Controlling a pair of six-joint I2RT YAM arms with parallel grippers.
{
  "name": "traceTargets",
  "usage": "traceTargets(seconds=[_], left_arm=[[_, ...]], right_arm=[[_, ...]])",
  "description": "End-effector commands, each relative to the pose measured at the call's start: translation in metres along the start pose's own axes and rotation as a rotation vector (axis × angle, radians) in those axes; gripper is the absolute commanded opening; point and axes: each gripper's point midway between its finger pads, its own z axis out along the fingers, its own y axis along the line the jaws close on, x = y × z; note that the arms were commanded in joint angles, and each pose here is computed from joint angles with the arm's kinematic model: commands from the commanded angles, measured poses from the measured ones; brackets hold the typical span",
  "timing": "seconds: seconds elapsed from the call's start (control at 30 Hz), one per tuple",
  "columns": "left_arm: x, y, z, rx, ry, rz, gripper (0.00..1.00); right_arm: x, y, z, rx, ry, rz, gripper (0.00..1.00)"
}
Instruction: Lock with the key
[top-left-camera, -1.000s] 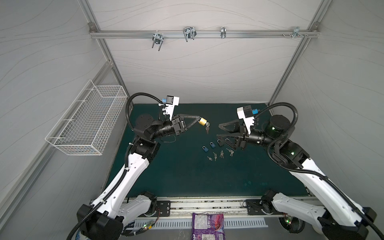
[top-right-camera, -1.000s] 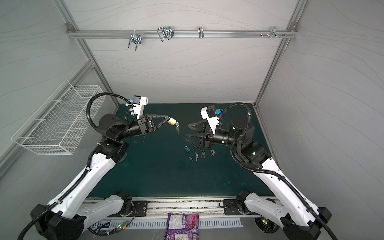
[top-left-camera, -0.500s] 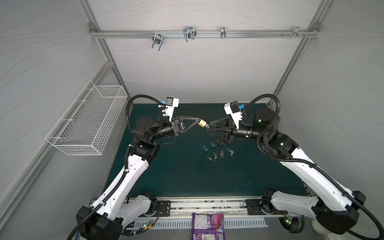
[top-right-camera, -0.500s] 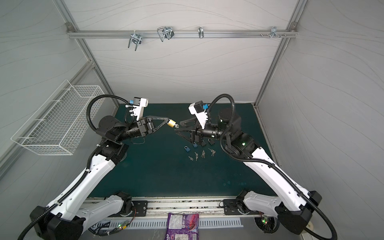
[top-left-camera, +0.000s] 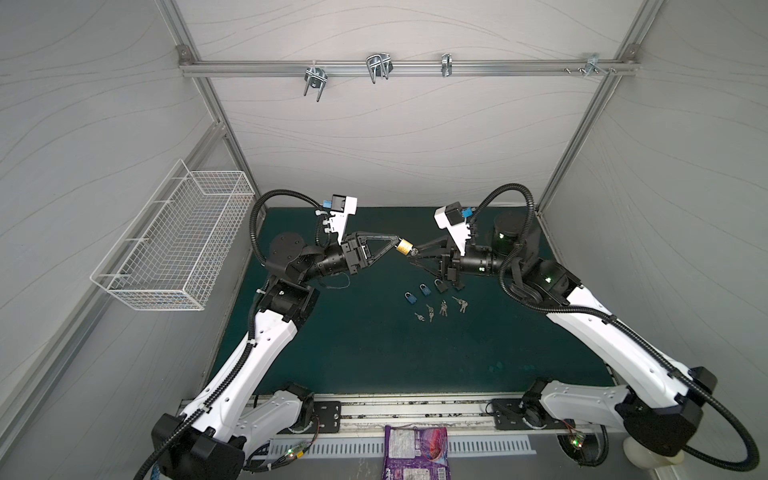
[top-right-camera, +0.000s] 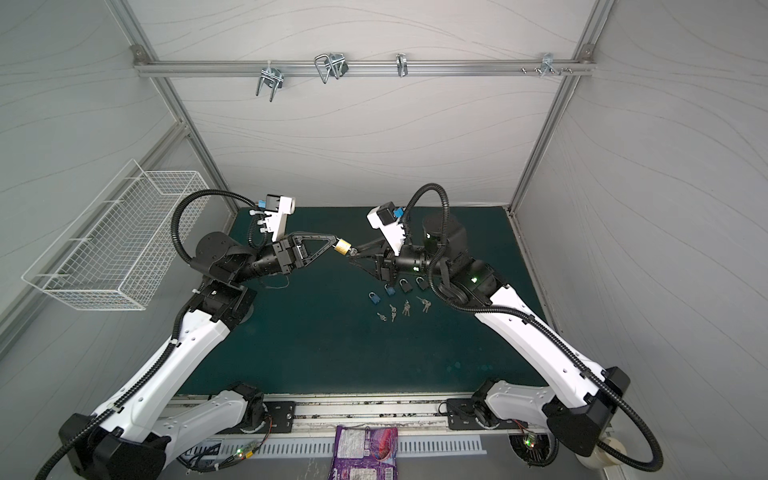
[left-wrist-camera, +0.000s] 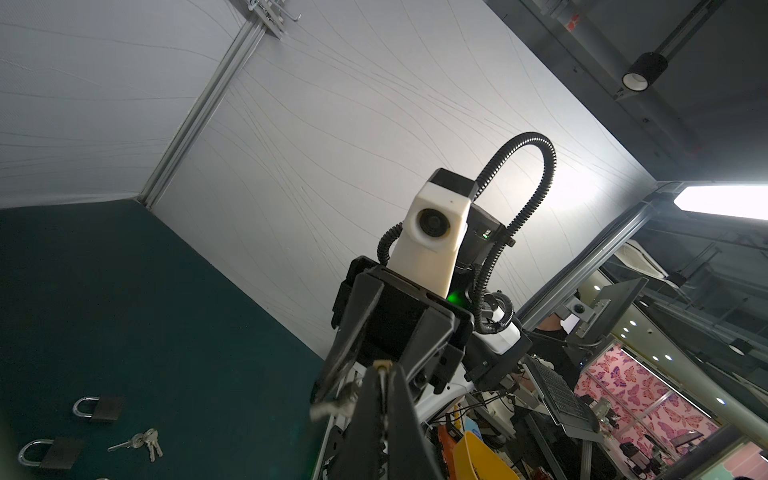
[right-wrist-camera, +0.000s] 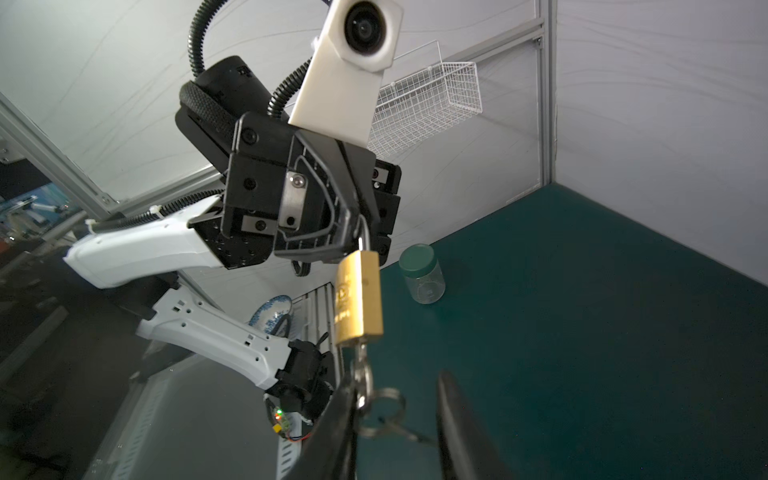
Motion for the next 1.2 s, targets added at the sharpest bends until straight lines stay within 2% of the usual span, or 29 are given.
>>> traceTargets(seconds=[0.0, 0.3, 0.6, 1.03, 1.17], left_arm=[[-0.009, -0.021, -0.001, 0.054, -0.02, 0.066, 0.0], [-0.013, -0.022, -0.002, 0.05, -0.04, 0.071, 0.0], [-0.022, -0.033, -0.003, 0.048, -0.052, 0.091, 0.0], [-0.034, -0.037, -0.009, 0.03, -0.075, 0.119, 0.0], [-0.029, -0.016, -0.013, -0.066, -0.063, 0.099, 0.0]], right_arm=[[-0.004, 0.005, -0.002, -0.011, -0.019, -0.034, 0.22], [-0.001, 0.007, -0.003, -0.018, -0.018, -0.033, 0.0], [0.013, 0.003, -0.014, 0.037, 0.006, -0.023, 0.0], [0.064, -0.013, -0.024, 0.138, 0.158, 0.021, 0.0], [0.085, -0.024, -0.027, 0.197, 0.243, 0.029, 0.0]])
